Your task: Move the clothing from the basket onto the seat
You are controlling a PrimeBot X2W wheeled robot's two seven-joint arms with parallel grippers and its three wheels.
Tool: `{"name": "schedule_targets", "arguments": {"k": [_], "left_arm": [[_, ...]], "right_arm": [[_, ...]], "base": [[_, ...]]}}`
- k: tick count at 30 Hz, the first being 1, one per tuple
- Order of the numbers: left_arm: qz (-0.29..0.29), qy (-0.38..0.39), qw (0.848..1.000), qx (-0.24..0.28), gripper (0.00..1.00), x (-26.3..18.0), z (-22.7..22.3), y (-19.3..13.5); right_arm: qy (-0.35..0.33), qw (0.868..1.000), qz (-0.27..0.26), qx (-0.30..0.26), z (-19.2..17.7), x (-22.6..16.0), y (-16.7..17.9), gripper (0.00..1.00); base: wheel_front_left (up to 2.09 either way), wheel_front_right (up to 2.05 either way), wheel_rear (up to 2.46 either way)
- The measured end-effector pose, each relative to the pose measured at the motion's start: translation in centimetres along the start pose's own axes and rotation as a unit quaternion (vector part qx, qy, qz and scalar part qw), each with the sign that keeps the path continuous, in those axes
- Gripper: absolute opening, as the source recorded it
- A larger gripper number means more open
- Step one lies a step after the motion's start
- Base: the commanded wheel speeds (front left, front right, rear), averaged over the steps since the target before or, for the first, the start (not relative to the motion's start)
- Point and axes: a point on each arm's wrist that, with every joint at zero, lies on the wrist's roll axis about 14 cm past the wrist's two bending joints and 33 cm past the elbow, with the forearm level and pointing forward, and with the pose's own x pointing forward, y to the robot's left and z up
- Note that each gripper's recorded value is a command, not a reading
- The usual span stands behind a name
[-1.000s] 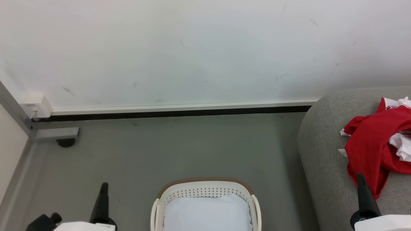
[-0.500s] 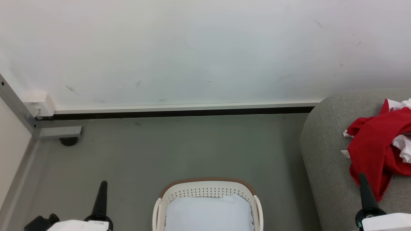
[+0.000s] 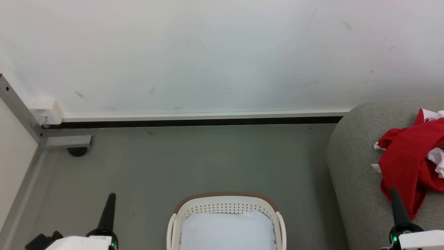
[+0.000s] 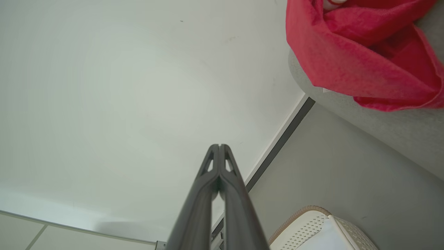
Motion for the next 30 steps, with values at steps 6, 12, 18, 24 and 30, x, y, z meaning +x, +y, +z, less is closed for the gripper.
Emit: {"name": "schedule_targets", "arguments": {"k": [6,12,18,24,30], "left_arm": [[-0.002,-0.002,1.000,-0.026,0.00,0.0,0.2,-0.1],[-0.003,-0.002,0.999,-0.049,0.00,0.0,0.4,-0.1],[-0.006,-0.003,0.997,-0.071,0.00,0.0,0.6,-0.3],[-0.009,-0.005,0.995,-0.096,0.00,0.0,0.9,-0.4],[-0.012,-0.005,0.993,-0.117,0.00,-0.1,1.1,-0.5]], "right_arm": [[0.003,1.000,0.003,0.025,0.0,0.2,0.2,0.00],[0.004,0.999,0.004,0.047,0.0,0.3,0.3,0.00],[0.006,0.997,0.006,0.071,0.0,0.4,0.4,0.00],[0.007,0.996,0.008,0.093,0.0,0.6,0.5,0.00],[0.010,0.994,0.011,0.111,-0.1,0.7,0.6,0.00]], "base": [[0.00,0.00,0.00],[0.00,0.00,0.00],[0.00,0.00,0.00],[0.00,0.00,0.00],[0.00,0.00,0.00]]}}
